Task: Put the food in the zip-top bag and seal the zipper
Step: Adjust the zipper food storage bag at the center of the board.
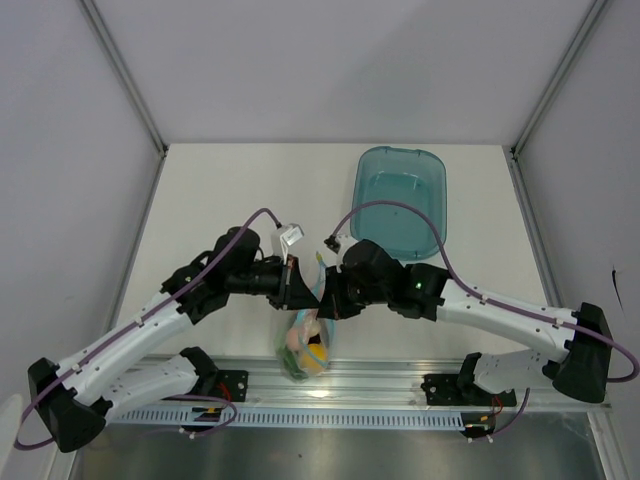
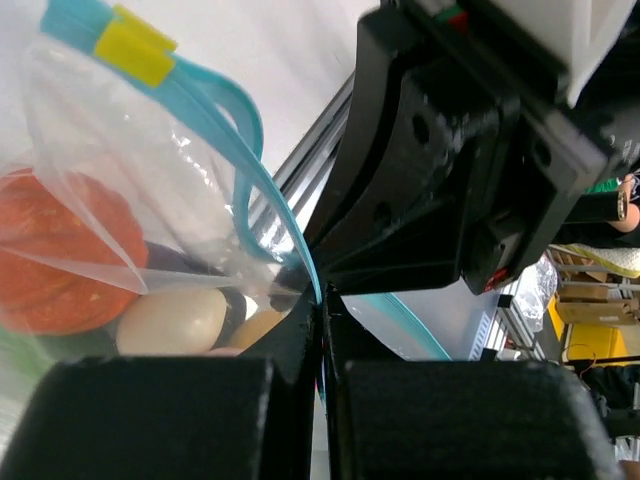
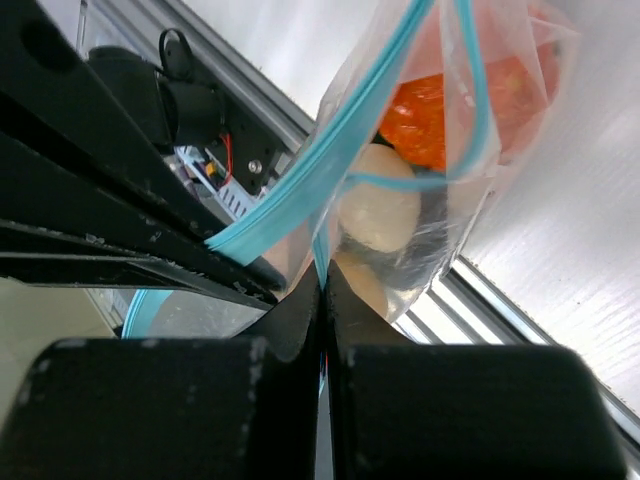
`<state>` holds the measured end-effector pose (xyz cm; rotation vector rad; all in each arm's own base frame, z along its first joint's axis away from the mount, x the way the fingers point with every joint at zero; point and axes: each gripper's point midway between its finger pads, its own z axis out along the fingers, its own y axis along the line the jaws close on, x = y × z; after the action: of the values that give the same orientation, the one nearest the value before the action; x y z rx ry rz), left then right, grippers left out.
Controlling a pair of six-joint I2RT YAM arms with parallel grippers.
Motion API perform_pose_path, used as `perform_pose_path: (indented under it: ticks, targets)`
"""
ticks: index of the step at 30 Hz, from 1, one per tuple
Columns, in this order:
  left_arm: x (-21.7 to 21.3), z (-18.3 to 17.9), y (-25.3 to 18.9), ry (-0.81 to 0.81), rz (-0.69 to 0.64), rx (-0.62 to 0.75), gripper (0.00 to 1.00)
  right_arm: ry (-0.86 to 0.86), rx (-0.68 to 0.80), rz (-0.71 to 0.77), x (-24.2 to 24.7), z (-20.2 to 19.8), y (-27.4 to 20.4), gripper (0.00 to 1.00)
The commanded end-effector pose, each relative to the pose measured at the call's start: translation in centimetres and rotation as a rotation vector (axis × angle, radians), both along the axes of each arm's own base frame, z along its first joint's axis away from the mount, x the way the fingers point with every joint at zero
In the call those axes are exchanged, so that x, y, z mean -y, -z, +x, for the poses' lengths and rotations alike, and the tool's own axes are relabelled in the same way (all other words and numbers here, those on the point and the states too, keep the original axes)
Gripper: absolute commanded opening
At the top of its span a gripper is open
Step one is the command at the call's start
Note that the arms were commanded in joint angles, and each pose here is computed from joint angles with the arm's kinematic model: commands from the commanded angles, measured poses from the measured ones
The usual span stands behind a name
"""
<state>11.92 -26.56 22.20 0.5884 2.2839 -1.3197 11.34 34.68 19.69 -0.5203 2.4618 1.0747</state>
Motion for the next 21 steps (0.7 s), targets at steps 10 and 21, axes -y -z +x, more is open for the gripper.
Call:
perform_pose_path:
  ticks: [10,21]
  targets:
    - [-0.2,-1.3,-1.3,0.062,-0.055,0.141,0.5,0.342,-0.007,0.109,1.4,3.2,-4.2,0.0]
    - [-0.5,-2.5,-1.7,0.053,-0.004,0.206,0.88,0.496,-0.08,0.164,0.0,3.2,-4.0,0.0]
